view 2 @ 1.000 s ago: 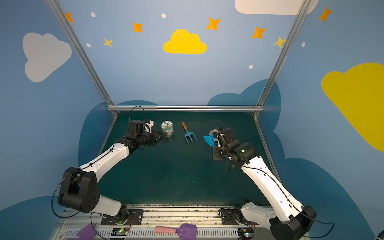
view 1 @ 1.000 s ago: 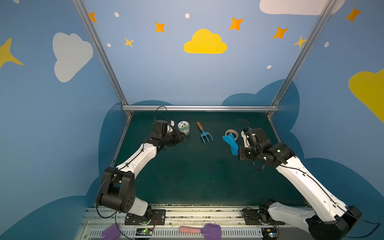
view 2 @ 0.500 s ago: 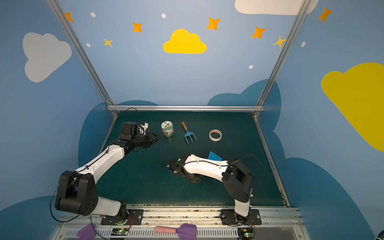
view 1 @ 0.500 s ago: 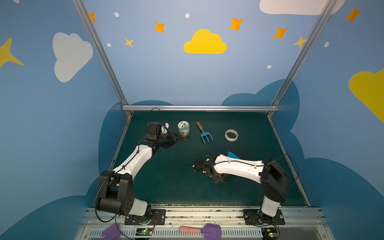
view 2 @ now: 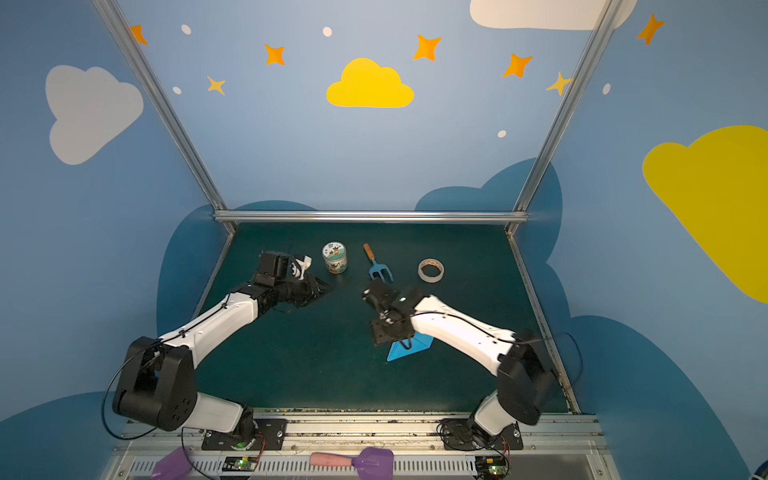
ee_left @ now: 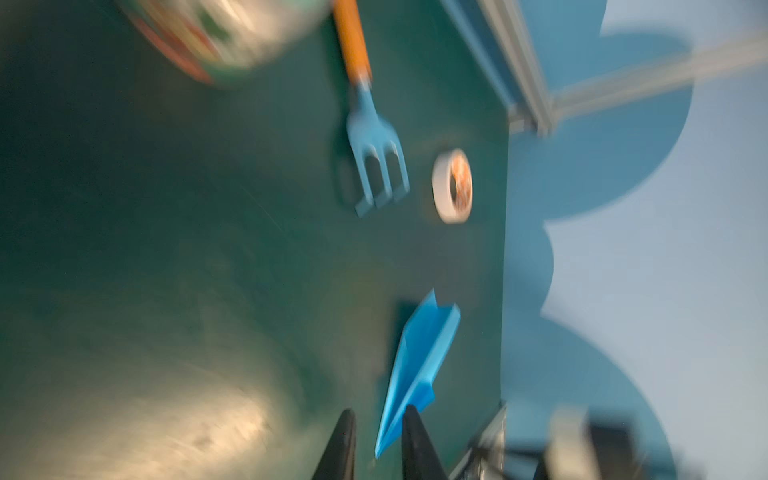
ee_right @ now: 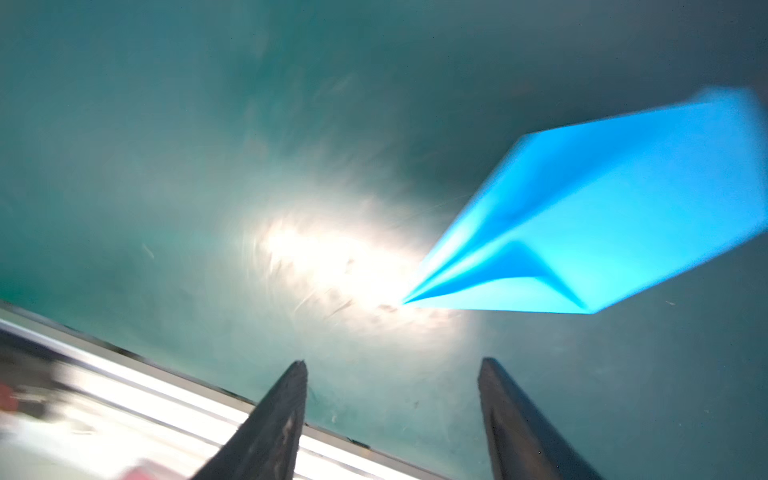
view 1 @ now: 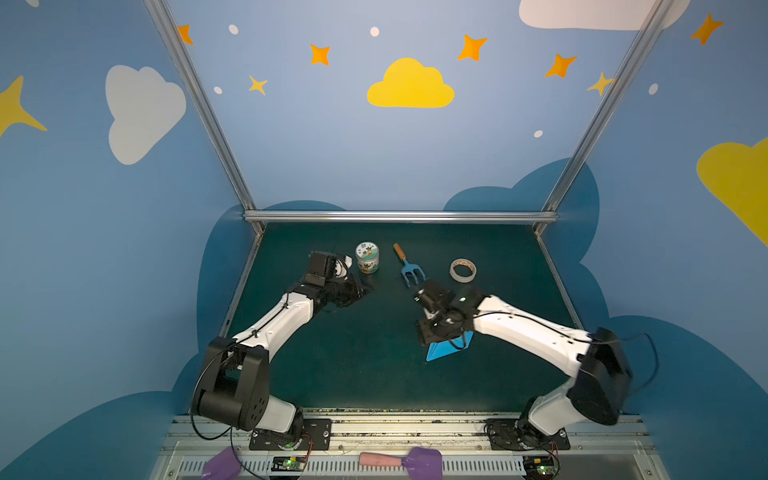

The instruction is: Fold a paper plane with a square sheet of paper (fold left side to right side)

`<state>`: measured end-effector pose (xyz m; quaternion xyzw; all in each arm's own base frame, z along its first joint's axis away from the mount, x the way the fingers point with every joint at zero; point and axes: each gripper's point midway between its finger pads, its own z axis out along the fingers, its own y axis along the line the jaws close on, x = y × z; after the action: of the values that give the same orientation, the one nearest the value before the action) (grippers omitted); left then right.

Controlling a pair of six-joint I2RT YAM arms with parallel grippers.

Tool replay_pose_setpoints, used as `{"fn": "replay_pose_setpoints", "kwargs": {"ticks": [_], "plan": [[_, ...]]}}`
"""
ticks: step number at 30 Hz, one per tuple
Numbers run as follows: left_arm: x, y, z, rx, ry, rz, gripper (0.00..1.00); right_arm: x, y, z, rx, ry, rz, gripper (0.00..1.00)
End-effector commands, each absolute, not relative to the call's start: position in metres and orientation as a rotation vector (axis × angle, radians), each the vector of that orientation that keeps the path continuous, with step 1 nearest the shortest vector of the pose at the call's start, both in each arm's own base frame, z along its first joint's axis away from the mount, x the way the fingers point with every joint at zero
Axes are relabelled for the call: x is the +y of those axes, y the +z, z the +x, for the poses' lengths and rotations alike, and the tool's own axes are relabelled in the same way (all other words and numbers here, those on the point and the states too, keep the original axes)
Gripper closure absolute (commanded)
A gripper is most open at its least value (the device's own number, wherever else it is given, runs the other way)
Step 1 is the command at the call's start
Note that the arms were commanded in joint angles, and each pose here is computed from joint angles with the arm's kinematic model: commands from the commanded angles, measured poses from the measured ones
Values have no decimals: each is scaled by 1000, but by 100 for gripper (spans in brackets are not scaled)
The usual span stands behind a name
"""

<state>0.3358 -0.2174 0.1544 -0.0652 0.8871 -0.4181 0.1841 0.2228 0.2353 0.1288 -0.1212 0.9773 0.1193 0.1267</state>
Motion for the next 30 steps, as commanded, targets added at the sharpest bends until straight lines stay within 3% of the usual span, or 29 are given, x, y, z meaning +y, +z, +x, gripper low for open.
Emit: {"fn": "replay_pose_setpoints", "kwargs": {"ticks": [1,6,13,19,30], "plan": [[-266,150,308,2547,-1211,8,83,217,122,223,2874,625,-205,35],[-346,135,270,2612,-1282,260,92,156,110,240,2814,851,186,35],[-417,105,241,2705,-1307,502,95,116,89,239,2668,1135,567,35],[-436,83,251,2758,-1268,551,96,116,70,232,2671,1206,600,36],[-424,44,269,2836,-1188,521,96,117,49,226,2695,1232,634,36]]}}
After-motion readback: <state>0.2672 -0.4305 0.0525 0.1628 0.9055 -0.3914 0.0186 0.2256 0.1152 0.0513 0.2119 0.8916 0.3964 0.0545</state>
